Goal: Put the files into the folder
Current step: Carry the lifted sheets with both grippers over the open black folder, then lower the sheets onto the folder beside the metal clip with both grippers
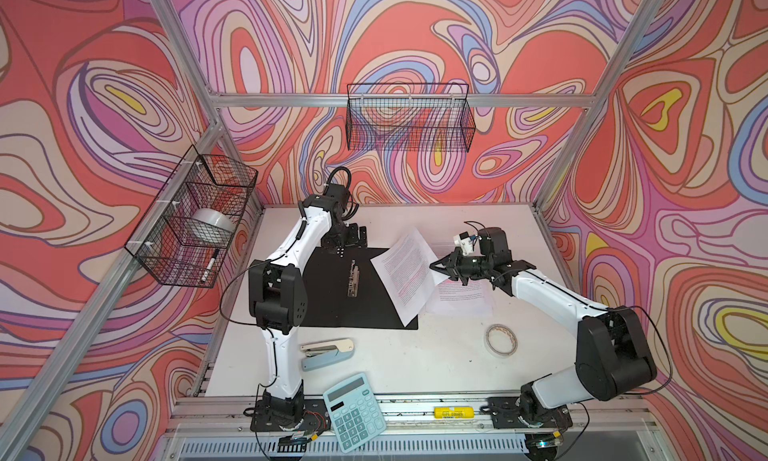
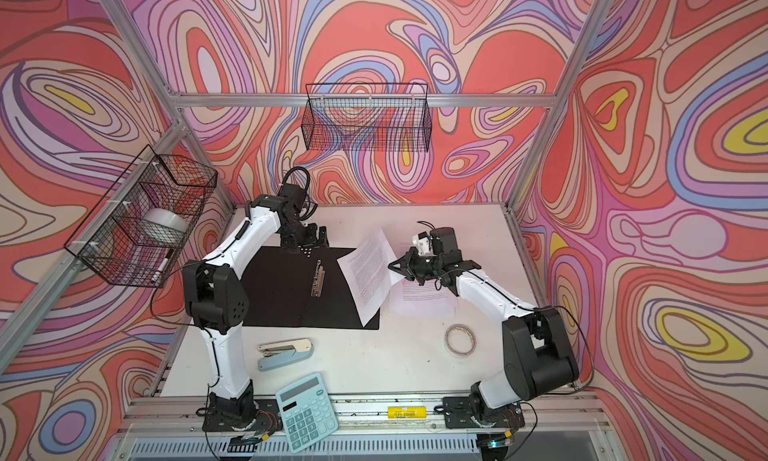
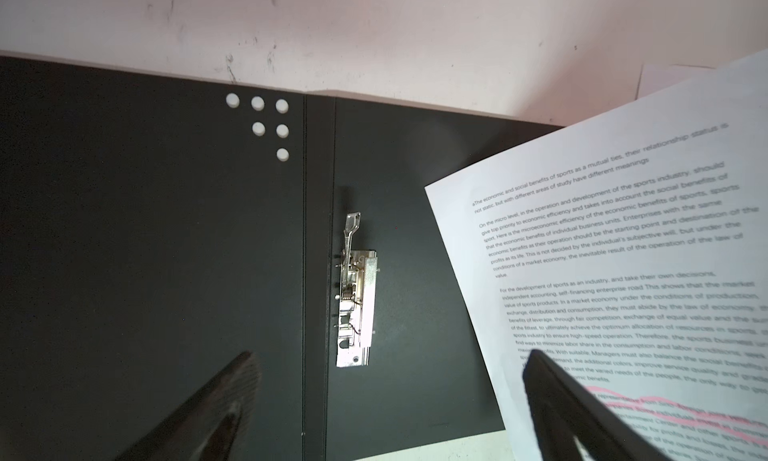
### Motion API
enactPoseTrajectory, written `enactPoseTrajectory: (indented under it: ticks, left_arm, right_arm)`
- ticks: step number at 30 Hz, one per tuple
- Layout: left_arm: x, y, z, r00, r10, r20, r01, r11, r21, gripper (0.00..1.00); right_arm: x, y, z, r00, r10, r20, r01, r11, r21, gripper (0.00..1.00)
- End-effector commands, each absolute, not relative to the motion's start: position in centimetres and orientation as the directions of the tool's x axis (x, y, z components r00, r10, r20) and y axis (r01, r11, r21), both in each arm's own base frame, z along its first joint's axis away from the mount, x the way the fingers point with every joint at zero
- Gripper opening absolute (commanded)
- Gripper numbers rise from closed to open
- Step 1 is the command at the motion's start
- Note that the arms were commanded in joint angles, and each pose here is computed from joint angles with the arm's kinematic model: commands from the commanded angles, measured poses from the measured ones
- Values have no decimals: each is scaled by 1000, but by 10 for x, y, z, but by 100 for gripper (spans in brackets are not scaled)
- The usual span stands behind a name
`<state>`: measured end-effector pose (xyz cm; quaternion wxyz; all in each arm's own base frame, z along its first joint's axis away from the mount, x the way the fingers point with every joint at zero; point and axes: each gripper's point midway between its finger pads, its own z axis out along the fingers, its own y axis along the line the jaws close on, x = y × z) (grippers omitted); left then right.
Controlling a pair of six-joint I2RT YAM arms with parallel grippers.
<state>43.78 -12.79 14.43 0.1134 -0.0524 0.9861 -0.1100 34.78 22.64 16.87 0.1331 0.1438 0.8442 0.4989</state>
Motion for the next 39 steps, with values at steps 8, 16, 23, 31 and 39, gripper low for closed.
enactPoseTrajectory:
  ticks: [8, 16, 23, 31, 39]
  left_arm:
    - [431, -129, 146, -964, -180, -193, -125, 955, -268, 100]
    - [430, -133, 142, -966, -191, -172, -137, 948, -287, 100]
    - [430, -136, 140, -969, -190, -160, -136, 945, -298, 100]
    - [430, -139, 137, -971, -190, -147, -137, 940, -312, 100]
    - [430, -139, 136, -971, -192, -142, -139, 939, -314, 100]
  right_arm:
    - [344, 214, 128, -816, 574, -63, 269, 474, 839, 0]
    - [340, 243, 106, -816, 577, -36, 301, 477, 826, 0]
    - [339, 263, 94, -847, 532, -23, 301, 514, 803, 0]
    - [337, 275, 82, -866, 500, 9, 311, 525, 792, 0]
    - [331, 291, 73, -887, 462, 28, 306, 541, 784, 0]
